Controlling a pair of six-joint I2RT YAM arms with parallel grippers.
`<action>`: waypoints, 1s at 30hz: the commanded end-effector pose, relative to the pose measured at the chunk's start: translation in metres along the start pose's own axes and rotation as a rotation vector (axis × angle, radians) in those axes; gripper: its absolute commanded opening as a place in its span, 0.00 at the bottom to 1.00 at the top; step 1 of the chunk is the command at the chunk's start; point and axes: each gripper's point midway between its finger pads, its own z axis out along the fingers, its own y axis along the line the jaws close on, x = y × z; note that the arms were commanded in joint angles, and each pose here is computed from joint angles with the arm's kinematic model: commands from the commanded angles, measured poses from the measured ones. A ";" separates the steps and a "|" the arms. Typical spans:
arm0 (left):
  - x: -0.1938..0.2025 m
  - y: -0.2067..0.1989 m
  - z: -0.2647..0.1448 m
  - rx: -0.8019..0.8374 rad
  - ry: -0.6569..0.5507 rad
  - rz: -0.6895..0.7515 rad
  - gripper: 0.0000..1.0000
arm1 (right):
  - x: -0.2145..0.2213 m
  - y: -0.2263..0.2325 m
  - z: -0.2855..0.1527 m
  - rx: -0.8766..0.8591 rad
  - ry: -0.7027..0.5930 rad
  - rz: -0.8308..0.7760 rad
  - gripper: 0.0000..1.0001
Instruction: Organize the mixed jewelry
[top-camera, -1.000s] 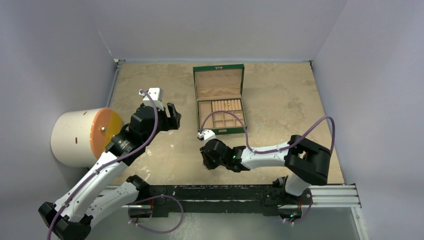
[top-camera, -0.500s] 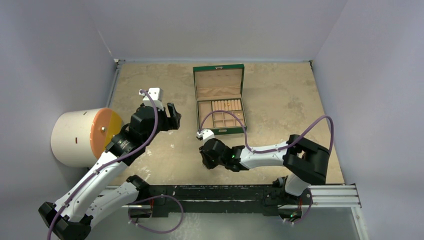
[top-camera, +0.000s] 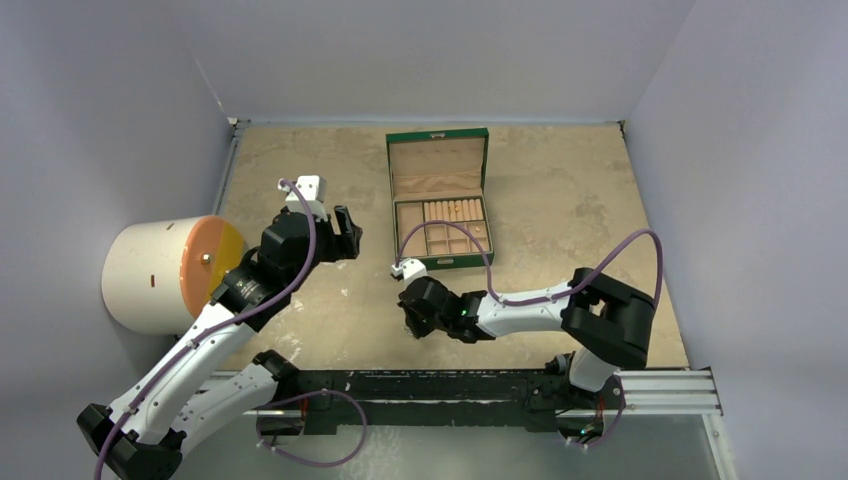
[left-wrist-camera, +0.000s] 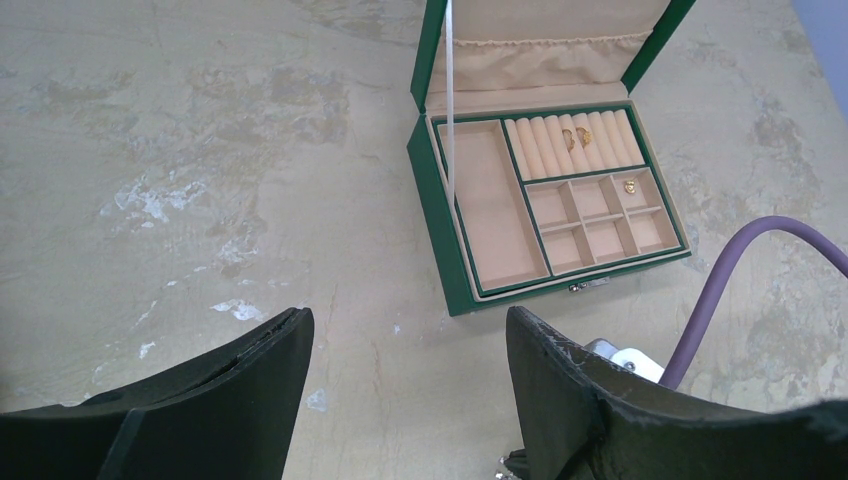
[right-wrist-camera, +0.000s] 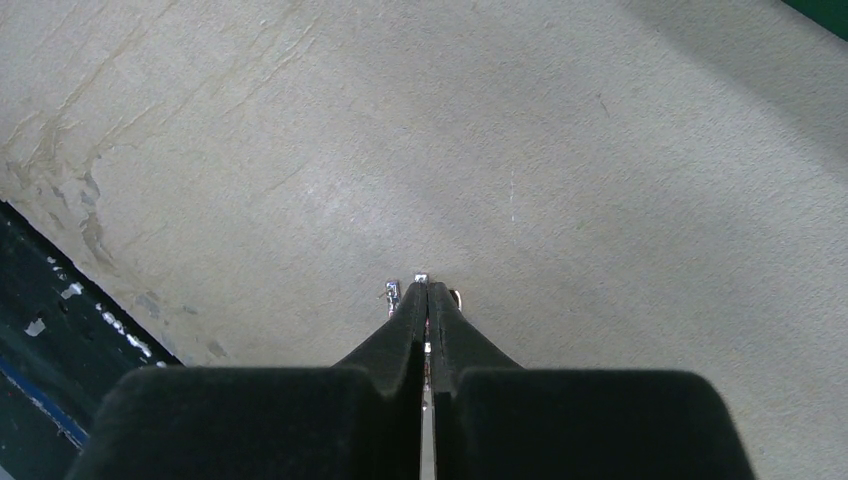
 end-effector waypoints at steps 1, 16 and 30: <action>-0.010 0.000 -0.001 0.002 -0.036 0.001 0.70 | -0.025 0.009 -0.007 -0.014 -0.080 0.013 0.00; -0.010 0.000 -0.001 0.003 -0.036 0.000 0.70 | -0.054 -0.026 -0.044 0.115 -0.201 0.043 0.00; -0.010 0.000 -0.002 0.005 -0.039 -0.001 0.70 | -0.129 -0.124 -0.073 0.335 -0.373 0.118 0.00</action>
